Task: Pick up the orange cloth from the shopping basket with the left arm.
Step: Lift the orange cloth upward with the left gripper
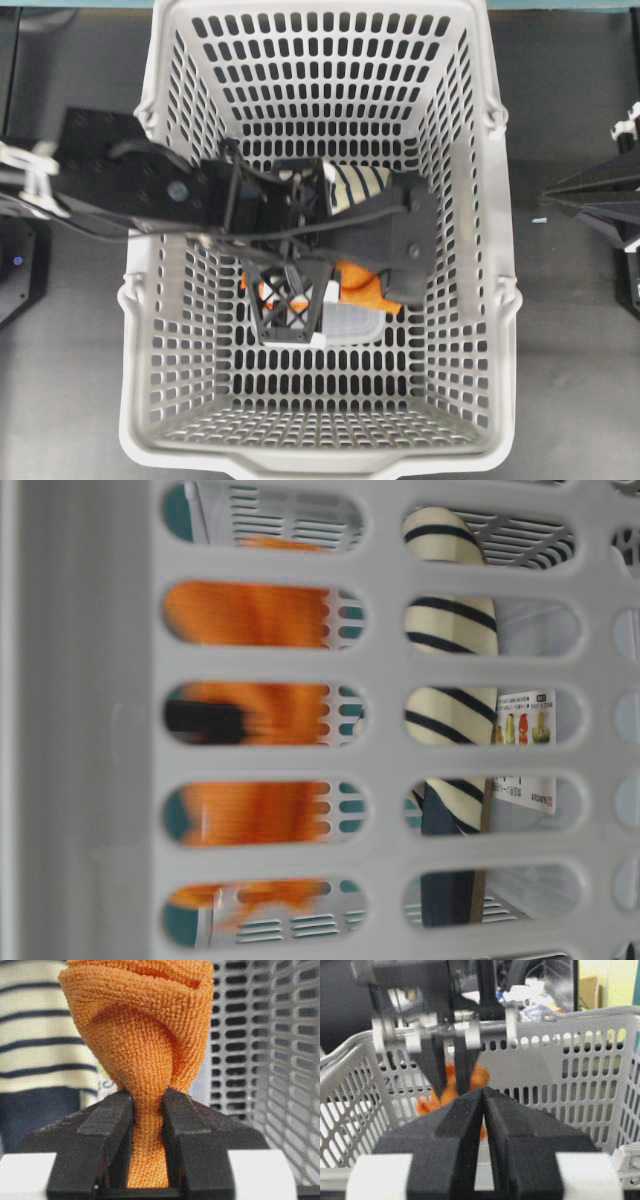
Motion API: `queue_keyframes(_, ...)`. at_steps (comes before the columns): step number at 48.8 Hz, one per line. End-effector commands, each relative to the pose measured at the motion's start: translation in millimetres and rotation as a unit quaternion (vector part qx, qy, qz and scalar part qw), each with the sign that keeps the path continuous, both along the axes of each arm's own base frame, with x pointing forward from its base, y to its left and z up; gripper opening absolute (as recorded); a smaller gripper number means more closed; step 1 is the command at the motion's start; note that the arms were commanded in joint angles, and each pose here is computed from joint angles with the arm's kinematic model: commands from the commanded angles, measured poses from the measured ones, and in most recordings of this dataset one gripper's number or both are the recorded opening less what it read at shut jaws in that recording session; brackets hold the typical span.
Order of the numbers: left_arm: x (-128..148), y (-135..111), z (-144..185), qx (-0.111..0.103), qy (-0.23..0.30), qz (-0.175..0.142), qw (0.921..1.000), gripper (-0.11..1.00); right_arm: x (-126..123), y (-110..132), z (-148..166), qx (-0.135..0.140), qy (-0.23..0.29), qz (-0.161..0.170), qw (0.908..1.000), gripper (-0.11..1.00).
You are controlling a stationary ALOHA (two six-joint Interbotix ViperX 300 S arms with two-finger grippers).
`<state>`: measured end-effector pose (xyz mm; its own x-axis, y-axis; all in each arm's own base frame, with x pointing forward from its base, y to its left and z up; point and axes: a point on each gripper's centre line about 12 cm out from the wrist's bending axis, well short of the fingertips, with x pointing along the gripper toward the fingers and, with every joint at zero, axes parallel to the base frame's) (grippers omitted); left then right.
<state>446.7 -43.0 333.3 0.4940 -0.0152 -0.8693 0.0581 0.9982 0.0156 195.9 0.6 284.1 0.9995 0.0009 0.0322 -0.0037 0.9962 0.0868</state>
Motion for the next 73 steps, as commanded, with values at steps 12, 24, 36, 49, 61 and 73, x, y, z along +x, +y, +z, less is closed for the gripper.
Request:
queue_keyframes(12, -17.5, 1.9, 84.9, -0.002, -0.018, 0.005, 0.9998, 0.15, 1.1, -0.4, 2.2, 0.003, -0.003, -0.001, 1.0000, -0.01)
queue_keyframes(24, -17.7, 2.6, 83.8, -0.001, -0.015, 0.006, 0.9999, 0.15, 1.1, -0.4, 2.2, 0.003, -0.003, -0.001, 1.0000, -0.01)
queue_keyframes(36, -17.5, 3.9, 83.8, -0.001, -0.015, 0.008, 0.9999, 0.15, 1.1, -0.5, 2.5, 0.003, -0.005, -0.001, 1.0000, -0.01)
queue_keyframes(49, -17.7, 4.0, 83.7, -0.001, -0.014, 0.008, 0.9999, 0.15, 1.1, -0.5, 2.5, 0.003, -0.005, -0.001, 1.0000, -0.01)
queue_keyframes(61, -18.2, 4.0, 82.9, -0.001, -0.011, 0.008, 0.9999, 0.15, 1.1, -0.5, 2.7, 0.004, -0.005, -0.001, 1.0000, -0.01)
queue_keyframes(73, -18.2, 4.0, 81.5, -0.001, -0.007, 0.008, 0.9999, 0.15, 1.1, -0.5, 2.7, 0.003, -0.005, -0.001, 1.0000, -0.01)
